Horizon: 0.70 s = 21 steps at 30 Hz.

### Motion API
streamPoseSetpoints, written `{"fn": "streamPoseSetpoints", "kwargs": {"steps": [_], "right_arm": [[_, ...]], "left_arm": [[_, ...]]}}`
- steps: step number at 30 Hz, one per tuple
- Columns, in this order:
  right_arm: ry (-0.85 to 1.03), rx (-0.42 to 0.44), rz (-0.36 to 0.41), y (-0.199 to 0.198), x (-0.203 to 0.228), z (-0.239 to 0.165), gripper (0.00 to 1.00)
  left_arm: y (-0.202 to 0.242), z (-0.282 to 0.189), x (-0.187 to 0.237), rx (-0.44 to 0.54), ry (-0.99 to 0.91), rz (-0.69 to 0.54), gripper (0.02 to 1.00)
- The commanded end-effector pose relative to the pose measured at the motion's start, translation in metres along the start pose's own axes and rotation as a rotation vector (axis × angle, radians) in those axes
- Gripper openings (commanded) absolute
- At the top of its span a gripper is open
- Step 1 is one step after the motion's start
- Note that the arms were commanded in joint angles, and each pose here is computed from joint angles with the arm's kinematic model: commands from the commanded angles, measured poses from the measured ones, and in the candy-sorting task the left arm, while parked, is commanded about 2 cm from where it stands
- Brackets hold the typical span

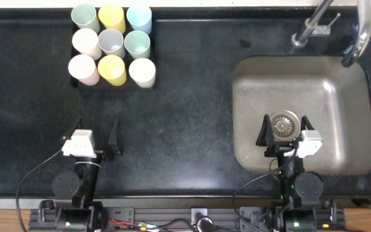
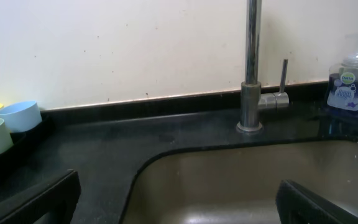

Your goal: Store Cups

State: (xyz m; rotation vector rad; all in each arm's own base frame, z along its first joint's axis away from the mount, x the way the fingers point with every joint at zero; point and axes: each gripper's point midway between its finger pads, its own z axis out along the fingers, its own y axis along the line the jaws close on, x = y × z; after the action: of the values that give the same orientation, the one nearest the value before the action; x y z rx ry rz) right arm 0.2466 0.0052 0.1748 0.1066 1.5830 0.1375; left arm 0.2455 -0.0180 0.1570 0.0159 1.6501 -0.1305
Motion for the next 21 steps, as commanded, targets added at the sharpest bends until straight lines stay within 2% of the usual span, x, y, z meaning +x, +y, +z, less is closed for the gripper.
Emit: {"fn": "streamPoseSetpoints", "kwargs": {"steps": [1, 21], "right_arm": [[0.0, -0.009, 0.008, 0.0012, 0.0034, 0.0002, 0.998], [0.0, -0.009, 0.008, 0.0013, 0.0034, 0.0002, 0.996]], "left_arm": [[0.0008, -0.0005, -0.0008, -0.002, -0.006, 0.018, 1.0], [0.0007, -0.0005, -0.0008, -0.001, -0.006, 0.018, 1.0]]}}
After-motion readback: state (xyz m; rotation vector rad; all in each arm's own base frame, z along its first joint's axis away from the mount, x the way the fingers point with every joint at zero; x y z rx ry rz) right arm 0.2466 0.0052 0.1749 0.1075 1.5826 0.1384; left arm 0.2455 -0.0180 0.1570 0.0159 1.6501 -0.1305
